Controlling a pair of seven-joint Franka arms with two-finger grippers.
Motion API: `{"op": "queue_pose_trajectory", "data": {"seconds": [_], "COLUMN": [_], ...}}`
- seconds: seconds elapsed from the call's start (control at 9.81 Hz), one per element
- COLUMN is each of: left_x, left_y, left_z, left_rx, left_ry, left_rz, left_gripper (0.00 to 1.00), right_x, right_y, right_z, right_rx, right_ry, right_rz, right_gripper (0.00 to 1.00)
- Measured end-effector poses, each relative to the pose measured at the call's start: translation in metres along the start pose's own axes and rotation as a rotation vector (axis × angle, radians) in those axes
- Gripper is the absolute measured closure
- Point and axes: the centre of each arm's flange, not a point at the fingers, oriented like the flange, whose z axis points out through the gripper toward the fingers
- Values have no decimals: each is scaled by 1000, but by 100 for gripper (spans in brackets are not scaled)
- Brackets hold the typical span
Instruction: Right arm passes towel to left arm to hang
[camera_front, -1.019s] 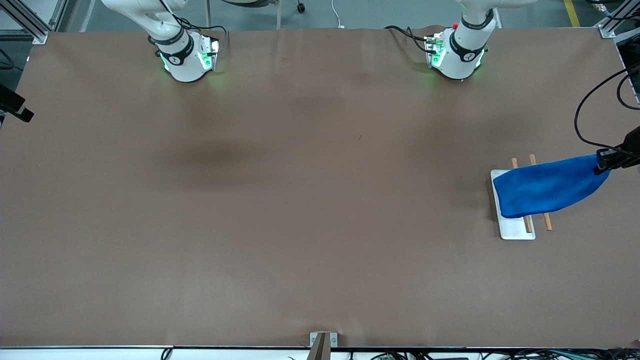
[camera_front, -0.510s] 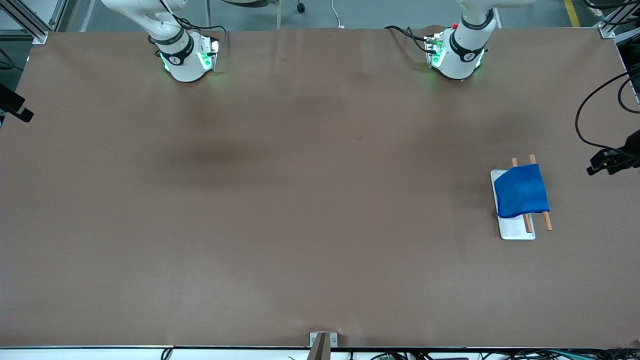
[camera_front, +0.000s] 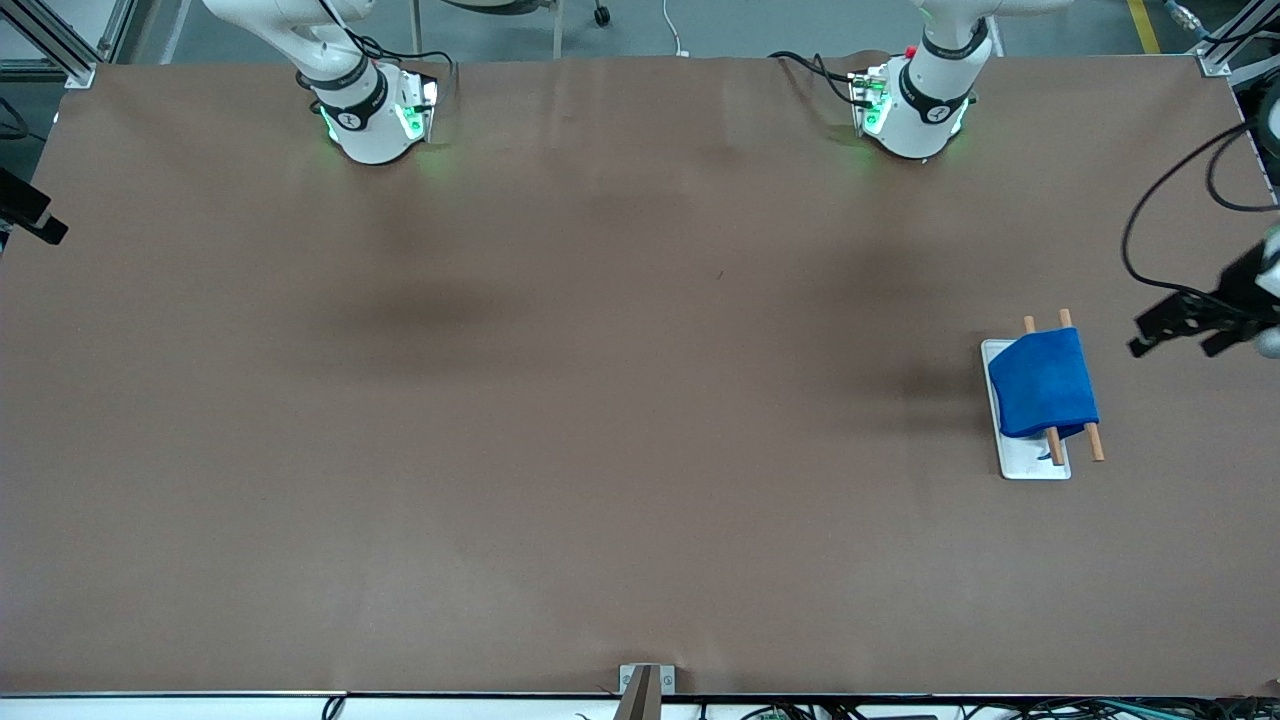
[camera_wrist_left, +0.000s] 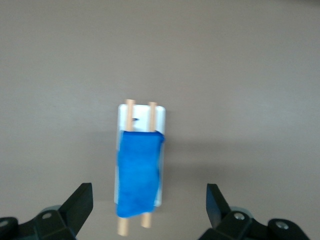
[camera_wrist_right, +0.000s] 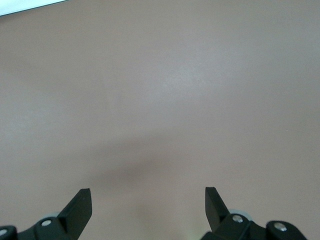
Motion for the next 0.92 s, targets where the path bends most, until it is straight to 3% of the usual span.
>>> {"op": "queue_pose_trajectory", "data": {"seconds": [0.1, 0.31, 0.61, 0.92], "left_x": [-8, -26, -24, 4], "left_y": [35, 82, 76, 81], "left_z": [-16, -53, -109, -177], "left_rx": [51, 108, 81, 83], "left_ry": [-32, -25, -37, -81], "left_rz": [12, 7, -29, -35], "left_gripper": [0, 0, 0, 0], "right_x": [0, 0, 0, 0], "right_y": [0, 0, -1, 0], "right_z": [0, 0, 0, 0], "right_rx": [0, 0, 0, 0], "right_ry": [0, 0, 0, 0], "right_rz": [-1, -1, -1, -1], "right_gripper": [0, 0, 0, 0]}}
